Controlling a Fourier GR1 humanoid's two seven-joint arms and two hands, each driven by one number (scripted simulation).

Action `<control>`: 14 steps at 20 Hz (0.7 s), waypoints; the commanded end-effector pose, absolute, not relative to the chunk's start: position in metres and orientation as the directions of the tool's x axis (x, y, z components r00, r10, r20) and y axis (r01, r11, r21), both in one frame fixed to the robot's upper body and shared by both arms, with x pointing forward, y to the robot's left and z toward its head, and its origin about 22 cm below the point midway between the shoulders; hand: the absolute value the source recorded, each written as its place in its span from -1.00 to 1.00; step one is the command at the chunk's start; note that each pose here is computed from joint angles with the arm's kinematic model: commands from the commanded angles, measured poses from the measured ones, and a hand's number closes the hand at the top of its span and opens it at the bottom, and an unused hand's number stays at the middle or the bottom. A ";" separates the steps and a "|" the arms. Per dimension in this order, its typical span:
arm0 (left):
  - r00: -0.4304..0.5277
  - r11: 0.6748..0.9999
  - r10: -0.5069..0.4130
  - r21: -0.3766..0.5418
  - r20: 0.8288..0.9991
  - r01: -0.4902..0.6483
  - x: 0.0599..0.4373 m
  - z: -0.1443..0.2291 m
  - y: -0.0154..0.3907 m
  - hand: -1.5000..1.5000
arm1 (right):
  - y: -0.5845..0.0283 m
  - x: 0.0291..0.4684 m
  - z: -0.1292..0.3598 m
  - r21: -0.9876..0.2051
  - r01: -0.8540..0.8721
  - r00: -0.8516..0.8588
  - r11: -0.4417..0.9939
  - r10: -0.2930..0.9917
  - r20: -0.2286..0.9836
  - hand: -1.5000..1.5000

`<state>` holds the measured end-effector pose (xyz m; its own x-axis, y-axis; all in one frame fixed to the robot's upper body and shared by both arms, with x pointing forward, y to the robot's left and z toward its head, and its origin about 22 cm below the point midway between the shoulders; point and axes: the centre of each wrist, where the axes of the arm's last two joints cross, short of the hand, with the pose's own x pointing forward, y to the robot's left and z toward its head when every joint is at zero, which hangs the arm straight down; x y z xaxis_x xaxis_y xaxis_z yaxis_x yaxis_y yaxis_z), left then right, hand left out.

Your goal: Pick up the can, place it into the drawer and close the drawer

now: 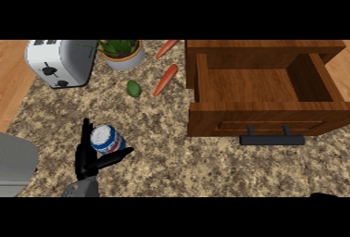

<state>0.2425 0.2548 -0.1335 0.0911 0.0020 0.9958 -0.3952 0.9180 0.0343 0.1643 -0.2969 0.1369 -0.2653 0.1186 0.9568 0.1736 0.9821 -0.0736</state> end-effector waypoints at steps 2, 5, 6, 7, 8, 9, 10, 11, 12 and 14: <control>0.082 0.948 0.012 0.015 0.997 -0.316 0.254 -0.139 0.243 -1.00 | -0.304 0.164 0.138 -0.080 0.182 -0.264 0.980 0.127 0.956 -1.00; 0.069 0.952 0.080 -0.056 0.994 -0.300 0.263 -0.138 0.267 1.00 | -0.295 0.168 0.132 -0.070 0.171 -0.272 0.983 0.115 0.955 -1.00; 0.053 0.965 0.060 -0.044 0.997 -0.260 0.270 -0.124 0.230 1.00 | -0.294 0.168 0.135 -0.063 0.192 -0.277 0.979 0.115 0.954 -1.00; 0.062 0.960 0.072 -0.052 0.995 -0.275 0.267 -0.135 0.256 1.00 | -0.297 0.167 0.138 -0.068 0.199 -0.275 0.978 0.122 0.954 -1.00; 0.039 0.960 0.095 -0.081 0.995 -0.270 0.266 -0.139 0.241 1.00 | -0.295 0.172 0.155 -0.044 0.186 -0.288 0.982 0.097 0.953 -1.00; 0.012 0.965 0.079 -0.074 0.997 -0.251 0.279 -0.125 0.257 1.00 | -0.303 0.172 0.156 -0.068 0.205 -0.277 0.976 0.125 0.953 -1.00; 0.017 0.967 0.092 -0.085 0.996 -0.240 0.275 -0.129 0.248 1.00 | -0.302 0.159 0.127 -0.085 0.193 -0.265 0.977 0.136 0.955 -1.00; 0.015 0.962 0.094 -0.087 0.995 -0.258 0.272 -0.127 0.252 1.00 | -0.311 0.161 0.120 -0.075 0.200 -0.280 0.977 0.130 0.951 -1.00; 0.018 0.963 0.096 -0.088 0.995 -0.256 0.289 -0.122 0.232 1.00 | -0.315 0.152 0.142 -0.076 0.195 -0.270 0.978 0.128 0.954 -1.00; 0.006 0.974 0.076 -0.073 0.997 -0.215 0.282 -0.120 0.233 1.00 | -0.297 0.158 0.140 -0.076 0.207 -0.289 0.975 0.135 0.948 -1.00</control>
<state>0.2779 0.2430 -0.1241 0.0204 0.0803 0.9966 -0.2528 0.9648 -0.0725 0.1629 -0.3037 0.1382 -0.2765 0.1281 0.9524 0.1946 0.9780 -0.0751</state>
